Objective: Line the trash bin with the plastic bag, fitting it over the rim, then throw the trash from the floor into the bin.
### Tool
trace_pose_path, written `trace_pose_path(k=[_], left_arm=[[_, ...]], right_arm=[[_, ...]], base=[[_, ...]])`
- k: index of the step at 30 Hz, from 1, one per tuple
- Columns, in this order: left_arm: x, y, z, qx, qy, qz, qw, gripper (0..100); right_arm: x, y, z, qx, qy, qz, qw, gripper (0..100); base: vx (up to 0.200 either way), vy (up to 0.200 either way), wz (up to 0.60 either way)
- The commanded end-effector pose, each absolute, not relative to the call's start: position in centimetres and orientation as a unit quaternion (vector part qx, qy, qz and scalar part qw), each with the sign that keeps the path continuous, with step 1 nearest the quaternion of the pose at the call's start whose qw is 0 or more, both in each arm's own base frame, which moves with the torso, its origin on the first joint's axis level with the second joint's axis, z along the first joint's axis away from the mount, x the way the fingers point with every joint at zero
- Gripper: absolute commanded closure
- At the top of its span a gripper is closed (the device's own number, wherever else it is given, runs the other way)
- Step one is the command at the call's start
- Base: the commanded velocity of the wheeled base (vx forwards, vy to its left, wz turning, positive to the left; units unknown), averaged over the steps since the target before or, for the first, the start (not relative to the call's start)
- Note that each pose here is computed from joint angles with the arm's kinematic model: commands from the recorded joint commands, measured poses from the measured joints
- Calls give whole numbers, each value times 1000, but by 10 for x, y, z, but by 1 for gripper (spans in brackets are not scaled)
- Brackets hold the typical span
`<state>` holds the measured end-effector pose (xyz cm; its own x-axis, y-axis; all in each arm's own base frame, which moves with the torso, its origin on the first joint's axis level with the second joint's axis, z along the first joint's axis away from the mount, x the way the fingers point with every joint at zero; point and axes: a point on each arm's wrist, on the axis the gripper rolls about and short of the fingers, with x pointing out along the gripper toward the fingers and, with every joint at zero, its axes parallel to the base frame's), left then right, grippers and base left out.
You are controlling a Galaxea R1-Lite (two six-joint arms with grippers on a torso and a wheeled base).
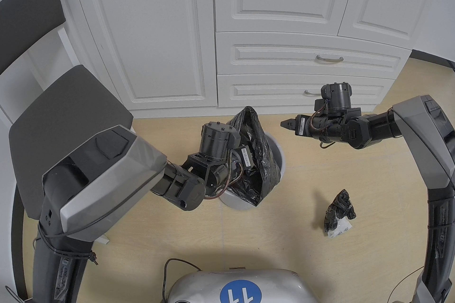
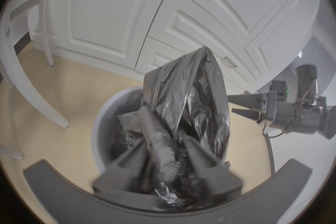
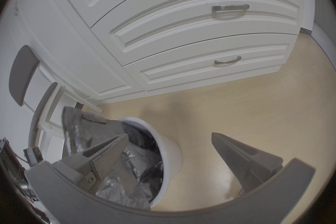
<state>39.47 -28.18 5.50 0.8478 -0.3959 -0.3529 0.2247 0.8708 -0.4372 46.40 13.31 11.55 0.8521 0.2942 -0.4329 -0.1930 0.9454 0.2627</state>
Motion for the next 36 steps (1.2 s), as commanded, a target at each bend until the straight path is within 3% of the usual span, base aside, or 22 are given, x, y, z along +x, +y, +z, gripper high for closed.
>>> trace_pose_path(k=[1, 7, 15, 22, 36], left_arm=[[386, -278, 77, -189, 229, -167, 940, 0], [363, -259, 98, -159, 246, -165, 942, 0], [344, -230, 75, -72, 282, -150, 945, 0], [349, -215, 60, -33, 260, -154, 953, 0], [353, -198, 40, 23, 259, -183, 948, 0]], right_arm=[[448, 139, 130, 98, 238, 140, 956, 0], [409, 146, 138, 31, 245, 179, 952, 0], [384, 180, 110, -19, 210, 241, 947, 0], [410, 198, 73, -23, 195, 206, 959, 0], [430, 213, 64, 3, 181, 174, 968, 0]], base=[[0, 0, 0], [0, 0, 0], [0, 0, 0], [0, 0, 0], [0, 0, 0]])
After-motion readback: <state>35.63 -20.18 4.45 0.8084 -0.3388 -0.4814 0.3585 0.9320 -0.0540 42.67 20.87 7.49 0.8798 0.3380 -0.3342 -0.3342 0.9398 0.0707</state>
